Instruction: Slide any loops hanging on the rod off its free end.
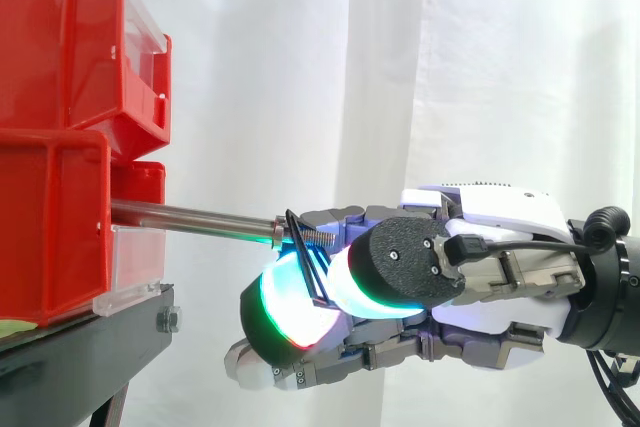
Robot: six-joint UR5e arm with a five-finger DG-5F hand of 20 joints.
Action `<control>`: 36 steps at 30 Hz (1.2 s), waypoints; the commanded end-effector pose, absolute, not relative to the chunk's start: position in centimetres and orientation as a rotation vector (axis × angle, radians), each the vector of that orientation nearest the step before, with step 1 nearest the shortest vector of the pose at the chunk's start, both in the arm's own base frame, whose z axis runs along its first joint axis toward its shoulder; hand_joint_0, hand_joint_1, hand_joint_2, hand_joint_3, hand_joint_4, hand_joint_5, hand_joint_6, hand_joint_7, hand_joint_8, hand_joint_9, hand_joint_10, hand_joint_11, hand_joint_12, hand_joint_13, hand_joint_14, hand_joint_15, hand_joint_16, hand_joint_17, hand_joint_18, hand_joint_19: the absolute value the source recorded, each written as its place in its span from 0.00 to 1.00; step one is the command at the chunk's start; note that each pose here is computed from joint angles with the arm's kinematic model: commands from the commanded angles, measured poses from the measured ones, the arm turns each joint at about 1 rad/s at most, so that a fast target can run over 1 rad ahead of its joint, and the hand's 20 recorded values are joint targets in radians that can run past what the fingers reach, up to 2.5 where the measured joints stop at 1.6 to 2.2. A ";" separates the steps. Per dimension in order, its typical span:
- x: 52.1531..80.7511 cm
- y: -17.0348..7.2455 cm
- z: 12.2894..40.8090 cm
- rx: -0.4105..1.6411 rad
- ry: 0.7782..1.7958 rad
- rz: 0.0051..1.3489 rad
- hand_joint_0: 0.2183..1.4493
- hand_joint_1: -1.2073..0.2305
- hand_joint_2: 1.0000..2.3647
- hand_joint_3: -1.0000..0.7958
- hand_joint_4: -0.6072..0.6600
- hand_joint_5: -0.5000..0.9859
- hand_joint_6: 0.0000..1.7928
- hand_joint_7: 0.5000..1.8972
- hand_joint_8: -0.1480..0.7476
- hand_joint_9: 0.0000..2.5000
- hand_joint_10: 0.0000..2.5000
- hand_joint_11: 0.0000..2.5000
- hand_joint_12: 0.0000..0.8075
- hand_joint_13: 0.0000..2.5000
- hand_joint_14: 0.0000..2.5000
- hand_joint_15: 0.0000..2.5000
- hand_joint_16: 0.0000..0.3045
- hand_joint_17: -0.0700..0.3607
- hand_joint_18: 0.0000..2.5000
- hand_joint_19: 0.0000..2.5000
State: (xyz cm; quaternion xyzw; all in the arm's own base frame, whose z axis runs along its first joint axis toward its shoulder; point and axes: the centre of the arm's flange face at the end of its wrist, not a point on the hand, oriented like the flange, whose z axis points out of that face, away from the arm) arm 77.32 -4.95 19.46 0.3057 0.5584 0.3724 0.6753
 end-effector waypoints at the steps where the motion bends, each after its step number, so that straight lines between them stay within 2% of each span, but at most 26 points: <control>1: 77.4 -4.9 19.6 0.683 1.252 0.841 0.31 0.34 0.01 0.40 0.58 0.21 0.41 0.54 0.42 0.27 0.00 0.02 0.26 0.23 0.00 0.00 0.11 0.33 0.19 0.02; 9: 77.4 -4.9 19.4 0.685 1.253 0.842 0.31 0.33 0.01 0.42 0.56 0.19 0.46 0.47 0.43 0.27 0.00 0.03 0.27 0.23 0.00 0.00 0.11 0.34 0.19 0.02; 18: 77.3 -5.2 19.5 0.695 1.256 0.841 0.32 0.33 0.02 0.44 0.55 0.19 0.47 0.47 0.43 0.26 0.00 0.03 0.27 0.24 0.00 0.00 0.11 0.34 0.19 0.03; 25: 77.0 -5.2 19.2 0.715 1.284 0.846 0.33 0.31 0.01 0.40 0.55 0.19 0.47 0.48 0.42 0.26 0.00 0.03 0.27 0.24 0.00 0.00 0.11 0.34 0.20 0.03; 36: 75.6 -5.0 22.1 0.740 1.359 0.844 0.35 0.29 0.01 0.37 0.56 0.19 0.48 0.48 0.42 0.26 0.00 0.04 0.27 0.24 0.00 0.00 0.11 0.34 0.20 0.03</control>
